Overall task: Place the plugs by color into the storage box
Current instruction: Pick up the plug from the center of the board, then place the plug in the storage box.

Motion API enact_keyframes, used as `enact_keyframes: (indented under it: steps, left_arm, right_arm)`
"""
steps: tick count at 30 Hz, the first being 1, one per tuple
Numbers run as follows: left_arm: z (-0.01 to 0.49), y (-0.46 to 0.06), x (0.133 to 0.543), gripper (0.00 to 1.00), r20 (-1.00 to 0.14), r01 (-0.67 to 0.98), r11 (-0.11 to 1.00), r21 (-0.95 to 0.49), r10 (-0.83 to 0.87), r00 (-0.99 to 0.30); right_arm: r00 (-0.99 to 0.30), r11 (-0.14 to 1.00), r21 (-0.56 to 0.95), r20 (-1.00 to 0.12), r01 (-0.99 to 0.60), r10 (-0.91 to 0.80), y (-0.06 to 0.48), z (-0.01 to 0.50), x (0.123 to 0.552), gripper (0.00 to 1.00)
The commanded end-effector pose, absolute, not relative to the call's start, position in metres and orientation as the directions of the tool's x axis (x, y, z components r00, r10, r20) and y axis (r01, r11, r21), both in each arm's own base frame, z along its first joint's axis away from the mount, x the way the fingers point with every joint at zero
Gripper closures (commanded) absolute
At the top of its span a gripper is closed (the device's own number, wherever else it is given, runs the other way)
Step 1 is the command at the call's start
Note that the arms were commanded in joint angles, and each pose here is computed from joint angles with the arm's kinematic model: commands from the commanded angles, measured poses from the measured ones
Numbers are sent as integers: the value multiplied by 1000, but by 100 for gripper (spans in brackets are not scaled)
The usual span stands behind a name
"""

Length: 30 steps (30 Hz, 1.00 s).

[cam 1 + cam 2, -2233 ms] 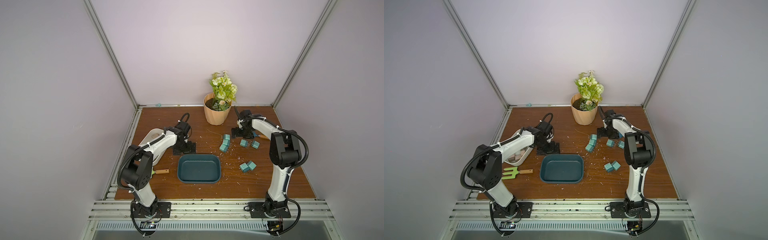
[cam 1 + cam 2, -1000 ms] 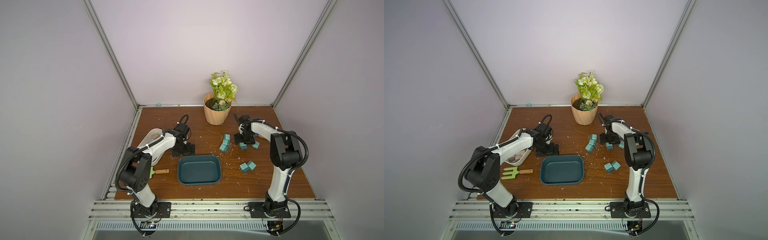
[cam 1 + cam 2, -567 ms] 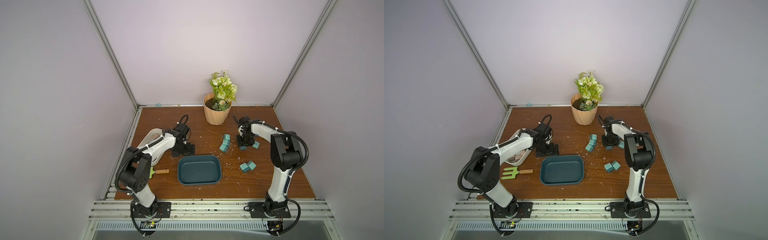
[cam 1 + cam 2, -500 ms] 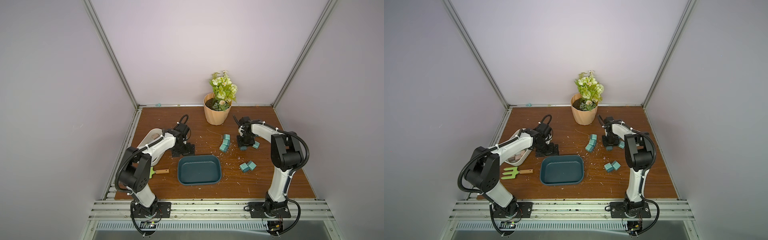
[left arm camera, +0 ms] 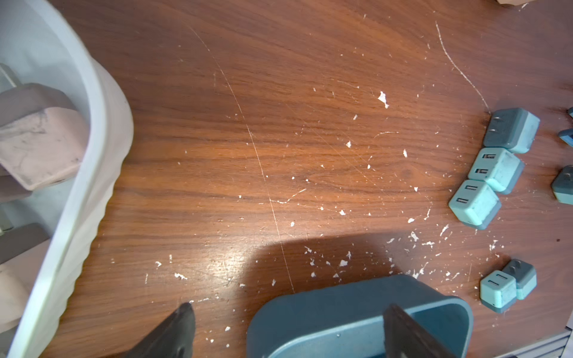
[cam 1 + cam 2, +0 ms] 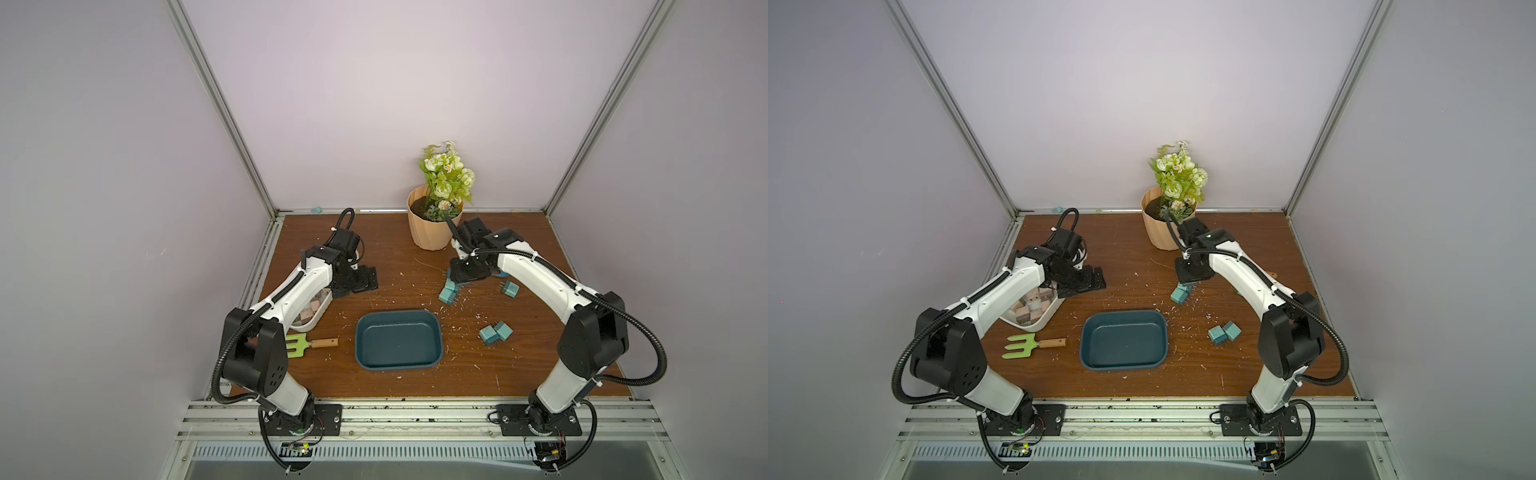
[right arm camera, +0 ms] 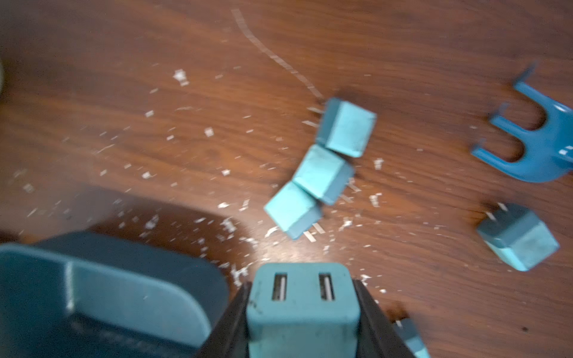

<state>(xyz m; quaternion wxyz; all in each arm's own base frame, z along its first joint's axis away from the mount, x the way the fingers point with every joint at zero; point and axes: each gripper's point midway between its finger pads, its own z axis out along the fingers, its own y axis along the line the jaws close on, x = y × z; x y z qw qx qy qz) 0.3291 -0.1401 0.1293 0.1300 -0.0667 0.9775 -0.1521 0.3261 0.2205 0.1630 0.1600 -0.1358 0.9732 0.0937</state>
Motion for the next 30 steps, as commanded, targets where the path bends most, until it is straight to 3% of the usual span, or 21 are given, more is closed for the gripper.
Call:
enact_keyframes:
  steps: [1,15,28,30]
  left_arm:
    - [141,-117,329,6,-257,-167,948,-272,-239,-937]
    - [131,-31,319,9,-220,-435,854,-286,-500,-838]
    - [129,-29,307,9,-215,-442,848,-293,-509,-834]
    - [129,-30,305,9,-214,-438,849,-295,-506,-836]
  right_arm:
    - [-918,930,197,-317,-310,-239,258,177,286,65]
    - [-792,793,169,-325,-586,-516,384,138,201,65]
    - [-727,716,161,-280,-679,-627,449,76,198,66]
    - [-723,711,159,-264,-685,-638,453,69,198,62]
